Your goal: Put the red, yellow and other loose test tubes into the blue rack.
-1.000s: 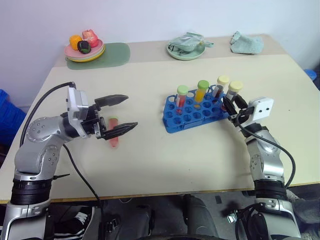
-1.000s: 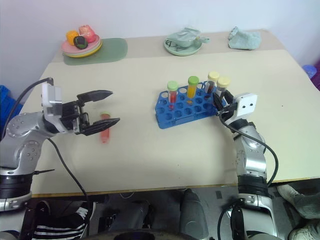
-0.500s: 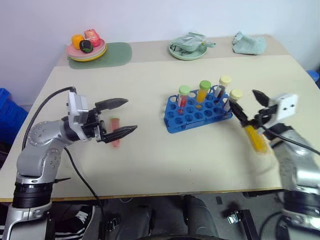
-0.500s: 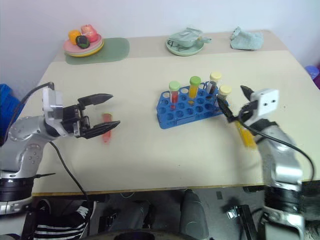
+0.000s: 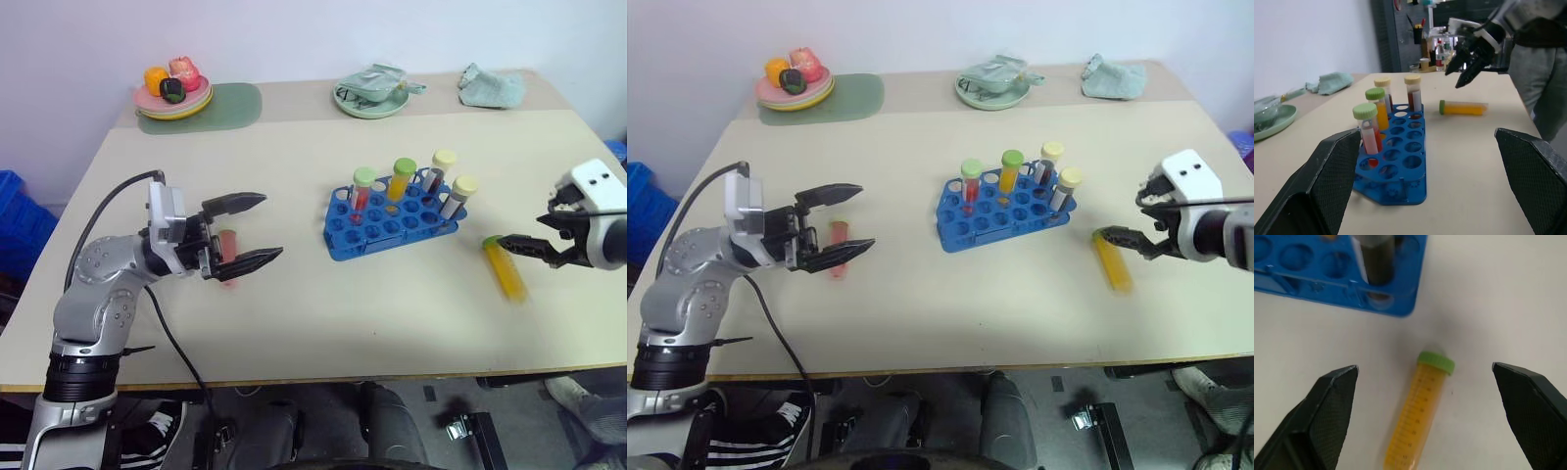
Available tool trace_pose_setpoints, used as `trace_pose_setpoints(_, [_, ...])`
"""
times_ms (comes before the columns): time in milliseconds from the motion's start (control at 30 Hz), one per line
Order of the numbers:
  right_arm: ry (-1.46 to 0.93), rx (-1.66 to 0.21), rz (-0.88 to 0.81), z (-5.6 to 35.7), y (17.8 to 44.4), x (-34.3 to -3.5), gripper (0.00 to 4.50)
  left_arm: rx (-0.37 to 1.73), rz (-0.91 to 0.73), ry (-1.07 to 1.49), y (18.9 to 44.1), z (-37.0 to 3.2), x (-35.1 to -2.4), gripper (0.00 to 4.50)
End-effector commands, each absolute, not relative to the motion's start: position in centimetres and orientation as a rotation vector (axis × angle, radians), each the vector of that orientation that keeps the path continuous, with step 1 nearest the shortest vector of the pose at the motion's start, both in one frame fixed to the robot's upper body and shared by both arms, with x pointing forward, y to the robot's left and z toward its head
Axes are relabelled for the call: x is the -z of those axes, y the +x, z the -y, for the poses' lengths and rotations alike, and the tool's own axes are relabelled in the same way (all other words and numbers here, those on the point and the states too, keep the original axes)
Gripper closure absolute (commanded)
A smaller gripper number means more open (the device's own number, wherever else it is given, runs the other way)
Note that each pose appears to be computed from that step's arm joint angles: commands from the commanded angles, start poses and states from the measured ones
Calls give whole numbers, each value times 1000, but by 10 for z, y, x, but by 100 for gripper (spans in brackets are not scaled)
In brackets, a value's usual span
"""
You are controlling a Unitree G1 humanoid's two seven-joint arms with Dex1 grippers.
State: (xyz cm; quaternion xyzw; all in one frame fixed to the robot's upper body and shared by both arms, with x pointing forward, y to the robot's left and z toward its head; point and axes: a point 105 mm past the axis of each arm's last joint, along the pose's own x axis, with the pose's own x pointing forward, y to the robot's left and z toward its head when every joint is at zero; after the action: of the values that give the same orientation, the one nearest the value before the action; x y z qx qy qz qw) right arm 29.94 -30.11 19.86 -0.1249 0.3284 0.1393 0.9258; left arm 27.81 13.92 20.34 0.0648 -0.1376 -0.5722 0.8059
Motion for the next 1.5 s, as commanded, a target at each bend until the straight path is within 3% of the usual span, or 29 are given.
trace_pose_setpoints(33, [-231, -242, -834, 306, 294, -194, 3, 1212, 330, 164, 273, -141, -208, 0])
trace_pose_setpoints(267, [-190, -196, -1053, 312, 293, -178, 3, 1180, 320, 153, 264, -144, -206, 0])
trace_pose_setpoints(667, [-60, -137, -1130, 310, 316, -165, 3, 1154, 303, 151, 252, -142, -209, 0])
trace_pose_setpoints(1200, [-103, -156, -1204, 314, 315, -139, 3, 1143, 291, 145, 248, -140, -209, 0])
trace_pose_setpoints(1300, [-144, -153, -1203, 318, 316, -134, 87, 1143, 289, 147, 248, -140, -209, 0])
trace_pose_setpoints(1433, [-154, -148, -1196, 320, 317, -133, 290, 1141, 289, 147, 249, -141, -210, 0])
trace_pose_setpoints(1500, [-165, -149, -1185, 319, 318, -135, 368, 1140, 287, 147, 249, -141, -210, 0])
